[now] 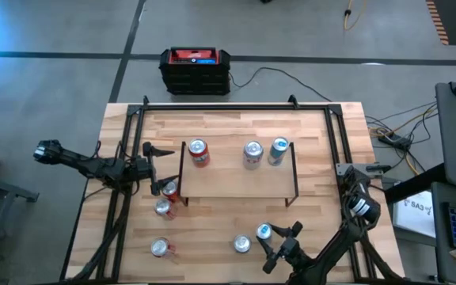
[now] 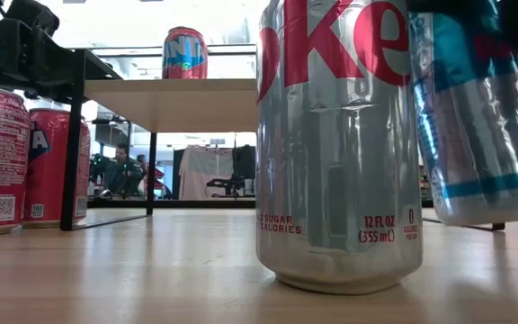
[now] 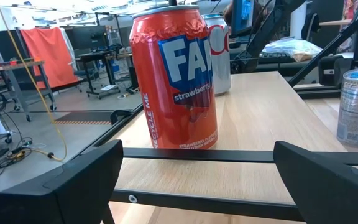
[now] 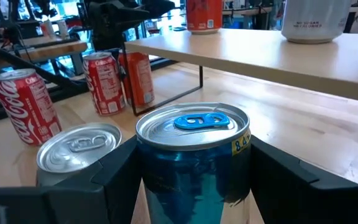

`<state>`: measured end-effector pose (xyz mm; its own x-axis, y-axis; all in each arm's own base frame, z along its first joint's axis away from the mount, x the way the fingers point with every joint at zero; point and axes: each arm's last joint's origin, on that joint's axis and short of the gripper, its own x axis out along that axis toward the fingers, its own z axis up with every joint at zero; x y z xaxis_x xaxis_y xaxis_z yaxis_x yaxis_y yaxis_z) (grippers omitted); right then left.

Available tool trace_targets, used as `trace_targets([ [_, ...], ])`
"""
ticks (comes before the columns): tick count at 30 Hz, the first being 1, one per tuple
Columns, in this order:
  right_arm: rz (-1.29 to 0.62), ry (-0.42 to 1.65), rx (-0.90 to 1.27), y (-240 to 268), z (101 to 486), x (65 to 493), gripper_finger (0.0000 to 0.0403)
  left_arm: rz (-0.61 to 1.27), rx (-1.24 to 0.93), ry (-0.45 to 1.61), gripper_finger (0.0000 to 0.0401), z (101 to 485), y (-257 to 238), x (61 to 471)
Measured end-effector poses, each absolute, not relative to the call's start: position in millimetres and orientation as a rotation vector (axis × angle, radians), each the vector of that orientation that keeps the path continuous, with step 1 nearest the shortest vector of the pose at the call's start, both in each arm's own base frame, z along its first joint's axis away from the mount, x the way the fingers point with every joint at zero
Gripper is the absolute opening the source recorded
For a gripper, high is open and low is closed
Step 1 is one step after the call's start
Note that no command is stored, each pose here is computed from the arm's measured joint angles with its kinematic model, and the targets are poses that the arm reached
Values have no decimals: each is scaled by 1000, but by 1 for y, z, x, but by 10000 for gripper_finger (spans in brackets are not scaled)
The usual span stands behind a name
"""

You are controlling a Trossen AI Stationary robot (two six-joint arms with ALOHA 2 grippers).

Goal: Place canned beverage on shelf
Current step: Put the blue soda can on the shelf aligned with the other blue soda can

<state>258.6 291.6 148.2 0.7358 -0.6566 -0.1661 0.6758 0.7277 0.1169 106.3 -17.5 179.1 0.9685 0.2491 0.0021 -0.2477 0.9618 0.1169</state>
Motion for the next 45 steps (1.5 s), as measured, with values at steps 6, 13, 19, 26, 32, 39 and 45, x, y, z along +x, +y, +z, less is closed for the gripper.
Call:
trace_targets([
  [6, -736, 121, 165, 291, 148, 258, 240, 252, 117, 13, 400, 179, -17, 106],
  [13, -751, 154, 172, 291, 146, 258, 240, 251, 117, 13, 400, 179, -18, 106],
  [19, -757, 171, 170, 291, 146, 258, 240, 251, 117, 13, 400, 179, -18, 106],
  [26, -771, 198, 185, 290, 143, 257, 240, 251, 117, 13, 400, 179, -18, 106],
  [32, -769, 198, 200, 291, 142, 258, 240, 252, 117, 13, 400, 179, -17, 106],
  [39, -766, 210, 193, 292, 141, 258, 240, 252, 117, 13, 400, 179, -17, 106],
  [45, -768, 210, 204, 292, 141, 258, 262, 252, 117, 13, 400, 179, -17, 106],
])
